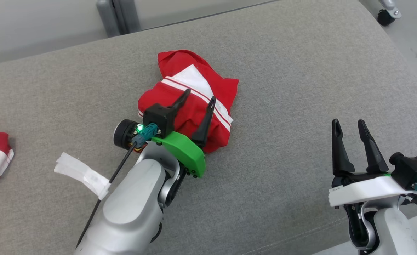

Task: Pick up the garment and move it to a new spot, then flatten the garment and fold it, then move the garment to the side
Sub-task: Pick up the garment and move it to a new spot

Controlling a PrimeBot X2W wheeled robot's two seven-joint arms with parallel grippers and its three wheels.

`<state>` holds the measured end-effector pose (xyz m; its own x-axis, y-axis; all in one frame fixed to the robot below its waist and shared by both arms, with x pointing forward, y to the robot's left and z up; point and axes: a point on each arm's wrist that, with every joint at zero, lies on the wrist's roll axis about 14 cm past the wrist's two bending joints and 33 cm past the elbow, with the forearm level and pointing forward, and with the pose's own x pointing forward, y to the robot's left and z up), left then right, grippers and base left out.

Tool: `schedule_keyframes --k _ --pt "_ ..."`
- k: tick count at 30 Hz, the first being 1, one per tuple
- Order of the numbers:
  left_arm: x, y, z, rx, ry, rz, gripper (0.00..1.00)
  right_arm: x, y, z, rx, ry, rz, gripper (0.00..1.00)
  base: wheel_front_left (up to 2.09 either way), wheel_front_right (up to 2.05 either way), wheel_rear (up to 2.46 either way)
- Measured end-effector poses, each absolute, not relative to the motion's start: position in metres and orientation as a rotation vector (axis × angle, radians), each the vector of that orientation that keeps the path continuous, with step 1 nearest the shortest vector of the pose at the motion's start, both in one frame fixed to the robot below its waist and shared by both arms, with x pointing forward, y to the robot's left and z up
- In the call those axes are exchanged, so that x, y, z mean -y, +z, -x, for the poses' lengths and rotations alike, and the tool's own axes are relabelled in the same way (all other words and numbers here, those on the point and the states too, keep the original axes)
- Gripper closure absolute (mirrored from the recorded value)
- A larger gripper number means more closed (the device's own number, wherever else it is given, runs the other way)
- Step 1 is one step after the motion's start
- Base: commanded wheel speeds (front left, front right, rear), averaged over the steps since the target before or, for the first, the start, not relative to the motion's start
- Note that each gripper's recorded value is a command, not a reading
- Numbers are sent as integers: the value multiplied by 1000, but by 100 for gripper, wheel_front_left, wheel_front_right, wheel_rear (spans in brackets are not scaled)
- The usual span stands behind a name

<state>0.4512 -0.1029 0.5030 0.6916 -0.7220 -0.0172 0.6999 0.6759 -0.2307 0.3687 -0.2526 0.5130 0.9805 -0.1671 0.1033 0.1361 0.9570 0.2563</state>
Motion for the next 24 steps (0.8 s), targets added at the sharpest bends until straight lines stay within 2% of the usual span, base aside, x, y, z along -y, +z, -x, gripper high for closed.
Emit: schedule_keyframes --k 6,11,19,23,24 --pt "84 533 -461 4 -728 218 0 243 520 -369 144 -121 -249 0 0 0 0" --pt "40 547 -471 65 -611 204 0 233 524 -369 153 -82 -246 0 0 0 0" --pt "-56 559 -464 138 -385 161 0 206 532 -373 171 4 -248 0 0 0 0" --pt "-105 555 -447 150 -268 134 0 192 534 -374 174 48 -252 0 0 0 0" --pt "-142 550 -427 149 -178 123 0 180 538 -375 181 85 -255 0 0 0 0"
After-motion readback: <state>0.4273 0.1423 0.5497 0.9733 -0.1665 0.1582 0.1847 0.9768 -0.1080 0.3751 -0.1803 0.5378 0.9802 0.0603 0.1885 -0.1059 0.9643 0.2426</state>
